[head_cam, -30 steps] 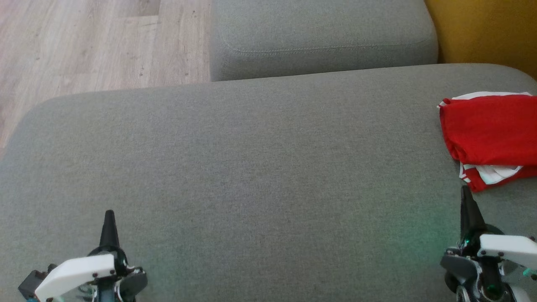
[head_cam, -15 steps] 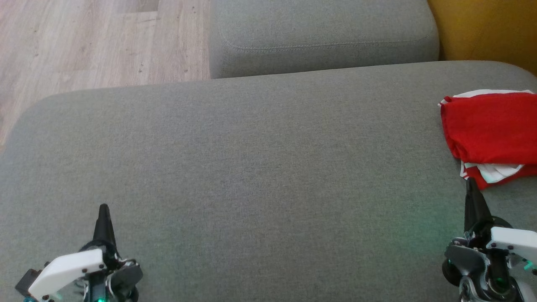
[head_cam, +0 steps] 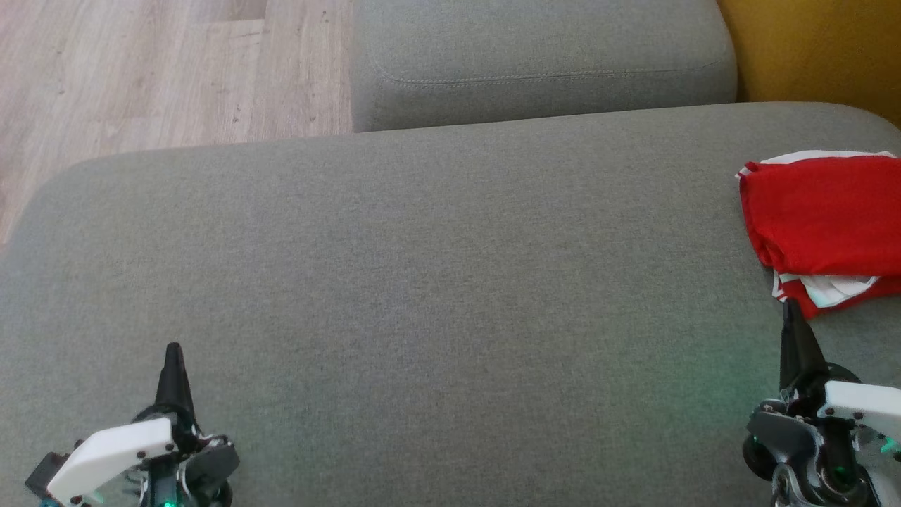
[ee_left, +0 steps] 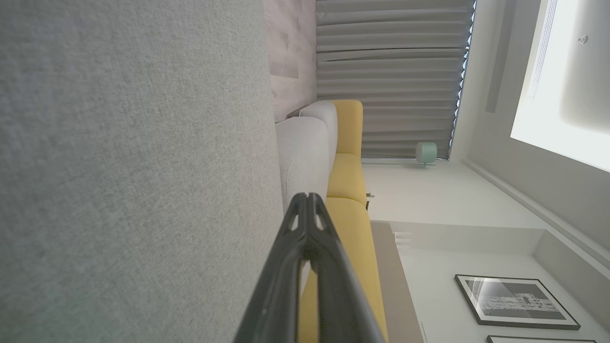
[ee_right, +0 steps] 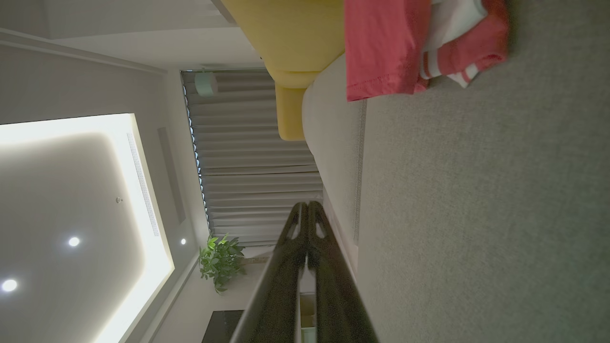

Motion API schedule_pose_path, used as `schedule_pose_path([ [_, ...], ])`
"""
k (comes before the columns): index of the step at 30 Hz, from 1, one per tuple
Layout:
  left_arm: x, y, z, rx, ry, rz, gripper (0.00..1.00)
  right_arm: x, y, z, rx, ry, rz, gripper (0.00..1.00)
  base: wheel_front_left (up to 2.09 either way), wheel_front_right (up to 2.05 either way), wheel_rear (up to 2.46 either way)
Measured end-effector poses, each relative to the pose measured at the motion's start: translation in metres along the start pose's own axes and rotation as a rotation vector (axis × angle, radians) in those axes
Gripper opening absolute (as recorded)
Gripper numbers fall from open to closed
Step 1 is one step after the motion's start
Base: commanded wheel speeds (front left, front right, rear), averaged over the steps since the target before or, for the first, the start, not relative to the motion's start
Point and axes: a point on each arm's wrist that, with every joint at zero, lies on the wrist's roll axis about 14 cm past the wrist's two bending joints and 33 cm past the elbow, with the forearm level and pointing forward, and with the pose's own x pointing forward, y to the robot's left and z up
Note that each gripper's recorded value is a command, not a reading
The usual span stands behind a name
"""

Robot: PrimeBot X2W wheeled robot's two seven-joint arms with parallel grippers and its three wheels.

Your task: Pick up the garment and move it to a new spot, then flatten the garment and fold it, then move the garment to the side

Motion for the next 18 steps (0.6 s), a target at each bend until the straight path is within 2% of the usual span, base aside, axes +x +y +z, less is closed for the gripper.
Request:
schedule_pose_path([
  [18, -0.0002, -0.0002, 0.0021, -0.006, -0.004, -0.001, 0.00, 0.0000, 0.0000, 0.0007, 0.001, -0.002, 0.000, 0.00, 0.00, 0.00, 0.00],
])
